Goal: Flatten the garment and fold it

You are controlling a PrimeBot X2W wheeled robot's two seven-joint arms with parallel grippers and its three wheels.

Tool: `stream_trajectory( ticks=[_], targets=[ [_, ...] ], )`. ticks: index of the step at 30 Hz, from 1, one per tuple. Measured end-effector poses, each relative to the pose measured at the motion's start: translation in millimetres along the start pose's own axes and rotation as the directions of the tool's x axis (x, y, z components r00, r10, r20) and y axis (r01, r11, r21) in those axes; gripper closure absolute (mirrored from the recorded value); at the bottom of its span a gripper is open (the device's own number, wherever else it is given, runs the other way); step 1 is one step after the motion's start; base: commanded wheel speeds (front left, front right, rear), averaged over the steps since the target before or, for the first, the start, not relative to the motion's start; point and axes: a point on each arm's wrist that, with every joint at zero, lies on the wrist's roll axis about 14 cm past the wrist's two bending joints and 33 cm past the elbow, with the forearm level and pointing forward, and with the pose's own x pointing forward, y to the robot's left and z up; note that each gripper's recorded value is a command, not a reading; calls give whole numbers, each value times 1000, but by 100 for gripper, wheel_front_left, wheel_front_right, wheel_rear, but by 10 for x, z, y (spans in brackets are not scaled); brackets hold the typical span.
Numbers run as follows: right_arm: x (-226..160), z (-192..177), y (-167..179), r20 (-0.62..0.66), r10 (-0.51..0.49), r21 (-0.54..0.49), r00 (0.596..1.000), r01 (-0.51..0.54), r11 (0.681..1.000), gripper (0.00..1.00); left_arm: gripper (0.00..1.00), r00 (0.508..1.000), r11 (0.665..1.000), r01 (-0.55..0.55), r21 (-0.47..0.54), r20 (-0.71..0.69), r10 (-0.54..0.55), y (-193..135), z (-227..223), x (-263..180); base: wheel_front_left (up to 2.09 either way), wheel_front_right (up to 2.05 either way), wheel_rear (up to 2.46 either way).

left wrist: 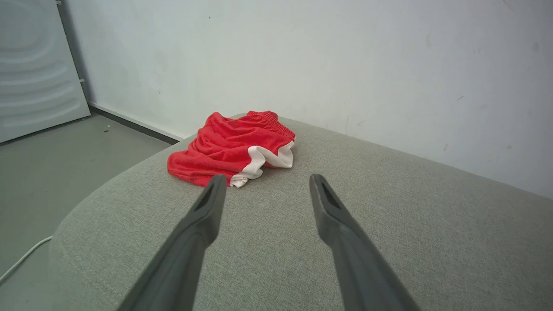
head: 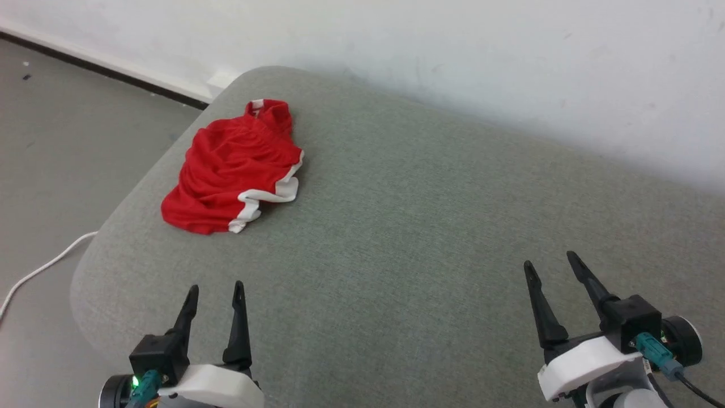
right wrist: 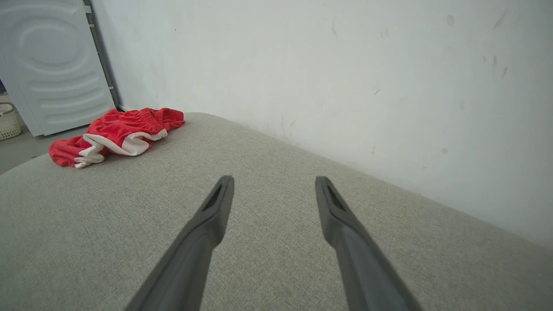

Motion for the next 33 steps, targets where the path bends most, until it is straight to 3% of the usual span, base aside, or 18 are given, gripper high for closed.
stream_trajectory(
  ticks=[17, 33],
  targets=[
    [229, -43, 459, 10, 145, 9, 989, -145, 989, 0, 0, 989, 989, -144, -15, 18, 144, 434, 3, -321, 0, 0, 0],
    [338, -104, 733, 12, 223, 35, 975, -224, 974, 0, 0, 968, 969, -246, -23, 38, 246, 721, 10, -586, 0, 0, 0]
  ],
)
